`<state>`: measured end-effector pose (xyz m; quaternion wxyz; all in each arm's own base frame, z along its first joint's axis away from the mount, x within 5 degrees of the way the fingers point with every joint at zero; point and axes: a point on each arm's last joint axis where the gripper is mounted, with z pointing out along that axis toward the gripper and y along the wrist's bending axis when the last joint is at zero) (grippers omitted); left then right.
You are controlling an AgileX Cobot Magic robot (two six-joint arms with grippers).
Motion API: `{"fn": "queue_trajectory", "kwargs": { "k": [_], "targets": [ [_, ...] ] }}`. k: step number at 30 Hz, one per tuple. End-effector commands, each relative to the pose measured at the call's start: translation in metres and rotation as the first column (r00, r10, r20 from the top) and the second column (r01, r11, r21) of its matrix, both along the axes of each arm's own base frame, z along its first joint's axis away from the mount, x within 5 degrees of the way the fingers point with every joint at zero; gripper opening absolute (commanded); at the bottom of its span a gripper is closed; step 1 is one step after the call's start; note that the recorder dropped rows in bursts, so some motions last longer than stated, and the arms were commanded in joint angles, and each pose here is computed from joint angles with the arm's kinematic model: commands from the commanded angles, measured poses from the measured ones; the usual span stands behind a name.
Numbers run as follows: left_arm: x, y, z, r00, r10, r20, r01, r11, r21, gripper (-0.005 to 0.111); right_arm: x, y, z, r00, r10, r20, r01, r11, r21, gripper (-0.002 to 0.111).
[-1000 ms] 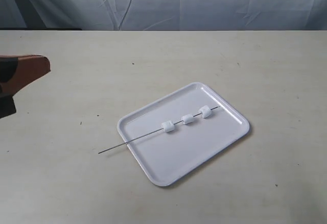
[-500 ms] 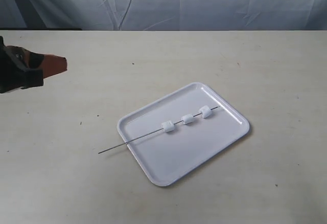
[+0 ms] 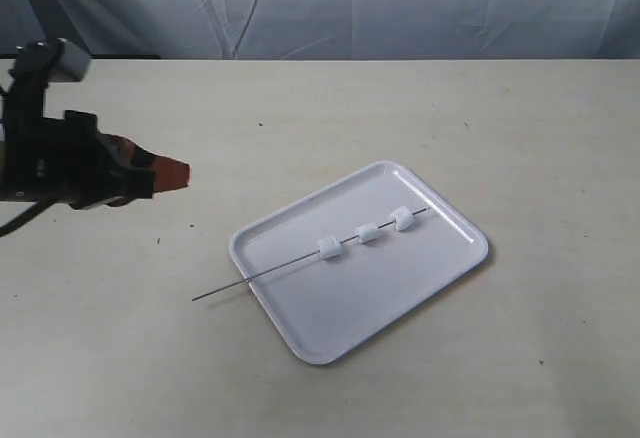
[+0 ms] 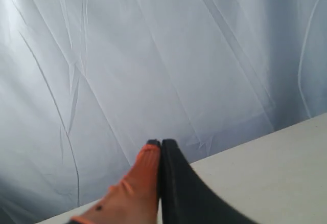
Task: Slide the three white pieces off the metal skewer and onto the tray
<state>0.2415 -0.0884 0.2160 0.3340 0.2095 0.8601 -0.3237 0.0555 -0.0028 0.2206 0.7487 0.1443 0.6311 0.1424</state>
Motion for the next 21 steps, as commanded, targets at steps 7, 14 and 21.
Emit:
{"fn": "queue_trajectory", "kwargs": {
  "k": [7, 14, 21],
  "targets": [
    [0.003, -0.039, -0.002, 0.995, -0.1, 0.014, 0.099, 0.994, 0.039, 0.019, 0.0, 0.001, -0.003, 1.0, 0.019, -0.022, -0.018, 0.998, 0.067, -0.001],
    [0.006, -0.05, -0.016, 0.994, -0.111, -0.023, 0.113, 0.991, 0.07, 0.037, 0.001, 0.002, -0.007, 0.997, 0.046, -0.063, -0.038, 0.99, 0.133, -0.001],
    [0.018, -0.077, -0.034, 0.987, -0.159, -0.036, 0.162, 0.979, 0.127, 0.037, 0.001, 0.005, -0.012, 0.99, 0.073, -0.122, -0.056, 0.989, 0.134, -0.001]
  ]
}}
